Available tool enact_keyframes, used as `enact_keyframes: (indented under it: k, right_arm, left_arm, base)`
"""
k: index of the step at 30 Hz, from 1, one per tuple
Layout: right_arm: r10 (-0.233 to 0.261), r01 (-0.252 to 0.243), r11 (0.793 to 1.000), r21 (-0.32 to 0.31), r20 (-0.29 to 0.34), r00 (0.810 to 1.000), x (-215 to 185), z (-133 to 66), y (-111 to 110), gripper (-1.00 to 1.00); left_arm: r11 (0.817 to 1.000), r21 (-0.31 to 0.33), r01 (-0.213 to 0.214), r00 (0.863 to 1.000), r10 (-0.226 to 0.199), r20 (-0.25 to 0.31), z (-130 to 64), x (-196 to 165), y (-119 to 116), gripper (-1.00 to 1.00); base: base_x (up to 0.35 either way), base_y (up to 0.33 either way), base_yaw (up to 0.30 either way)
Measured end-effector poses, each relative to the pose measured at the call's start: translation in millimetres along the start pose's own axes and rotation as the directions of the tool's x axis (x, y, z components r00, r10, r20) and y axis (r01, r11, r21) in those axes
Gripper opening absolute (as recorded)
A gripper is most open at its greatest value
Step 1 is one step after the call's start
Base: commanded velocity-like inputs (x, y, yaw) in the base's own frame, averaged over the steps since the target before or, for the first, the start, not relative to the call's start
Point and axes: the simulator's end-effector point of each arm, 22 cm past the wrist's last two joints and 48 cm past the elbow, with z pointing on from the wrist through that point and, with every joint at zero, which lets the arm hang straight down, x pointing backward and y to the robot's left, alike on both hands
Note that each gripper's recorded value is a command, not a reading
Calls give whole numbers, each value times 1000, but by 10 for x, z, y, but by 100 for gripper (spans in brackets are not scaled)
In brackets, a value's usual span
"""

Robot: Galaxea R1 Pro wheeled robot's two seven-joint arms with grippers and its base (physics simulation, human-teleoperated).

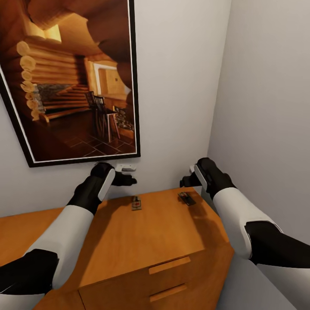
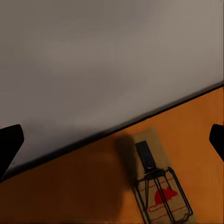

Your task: Take the four mousetraps from the cabinet in the bathroom and place them on the bathroom floor. Make sure all four end up on the same floor surface, and ensure that at least two of them are either under or directly next to the same bathroom sink.

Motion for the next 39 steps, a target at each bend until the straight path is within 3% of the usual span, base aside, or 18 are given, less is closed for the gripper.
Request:
enact_keyframes:
  k: [8, 13, 39]
  right_arm:
    - [-4, 4, 1000, -4, -50, 999, 176, 107, 38, 100]
    - [-6, 6, 1000, -6, -76, 997, 271, 158, 52, 100]
    - [-10, 9, 1000, -12, -114, 993, 413, 230, 94, 100]
  left_arm:
    - [999, 32, 32, 991, -27, -130, 267, 469, -145, 100]
    - [998, 39, 43, 985, -36, -166, 328, 603, -179, 100]
    - [998, 43, 51, 981, -42, -189, 363, 688, -200, 100]
  base:
    - [0, 0, 0]
    - [0, 0, 0]
    - [0, 0, 0]
